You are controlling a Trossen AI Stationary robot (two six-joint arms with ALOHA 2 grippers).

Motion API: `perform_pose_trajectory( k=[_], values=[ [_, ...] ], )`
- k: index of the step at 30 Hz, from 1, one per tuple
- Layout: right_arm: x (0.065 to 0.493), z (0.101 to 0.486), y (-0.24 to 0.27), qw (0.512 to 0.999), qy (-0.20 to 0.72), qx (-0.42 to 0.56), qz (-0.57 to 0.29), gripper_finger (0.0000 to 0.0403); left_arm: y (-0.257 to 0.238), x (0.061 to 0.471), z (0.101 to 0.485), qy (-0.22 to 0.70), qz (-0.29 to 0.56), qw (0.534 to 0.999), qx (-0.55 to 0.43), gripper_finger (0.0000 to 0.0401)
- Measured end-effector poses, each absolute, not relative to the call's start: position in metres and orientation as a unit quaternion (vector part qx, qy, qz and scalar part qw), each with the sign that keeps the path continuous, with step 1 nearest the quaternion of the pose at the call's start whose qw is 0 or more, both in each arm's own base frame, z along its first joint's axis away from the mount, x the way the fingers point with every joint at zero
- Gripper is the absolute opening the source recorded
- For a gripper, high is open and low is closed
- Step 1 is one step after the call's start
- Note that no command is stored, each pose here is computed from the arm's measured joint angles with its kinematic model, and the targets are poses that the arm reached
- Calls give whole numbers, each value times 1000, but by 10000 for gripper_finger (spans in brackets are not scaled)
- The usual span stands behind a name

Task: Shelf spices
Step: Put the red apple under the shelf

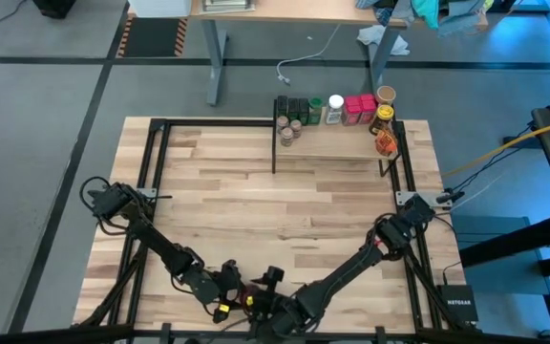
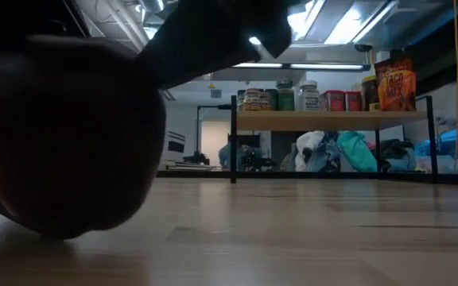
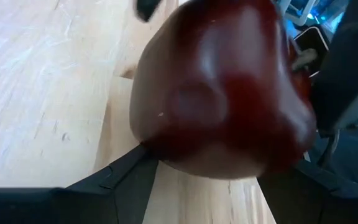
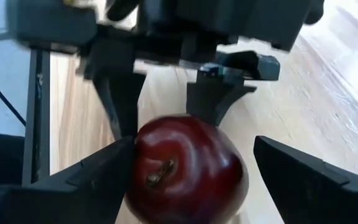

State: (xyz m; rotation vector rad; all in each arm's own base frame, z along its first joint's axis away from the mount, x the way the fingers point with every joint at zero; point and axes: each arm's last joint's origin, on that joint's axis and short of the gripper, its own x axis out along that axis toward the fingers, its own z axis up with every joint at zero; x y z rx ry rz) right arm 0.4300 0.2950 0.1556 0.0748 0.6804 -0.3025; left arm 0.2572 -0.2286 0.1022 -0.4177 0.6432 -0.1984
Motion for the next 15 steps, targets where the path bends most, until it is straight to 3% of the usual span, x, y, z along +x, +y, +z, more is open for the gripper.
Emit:
perform_pose_trajectory(
  k=[15],
  values=[
    [443, 158, 274, 925, 340, 52, -161, 335, -233, 252, 101, 330, -91, 911, -230, 255]
  ],
)
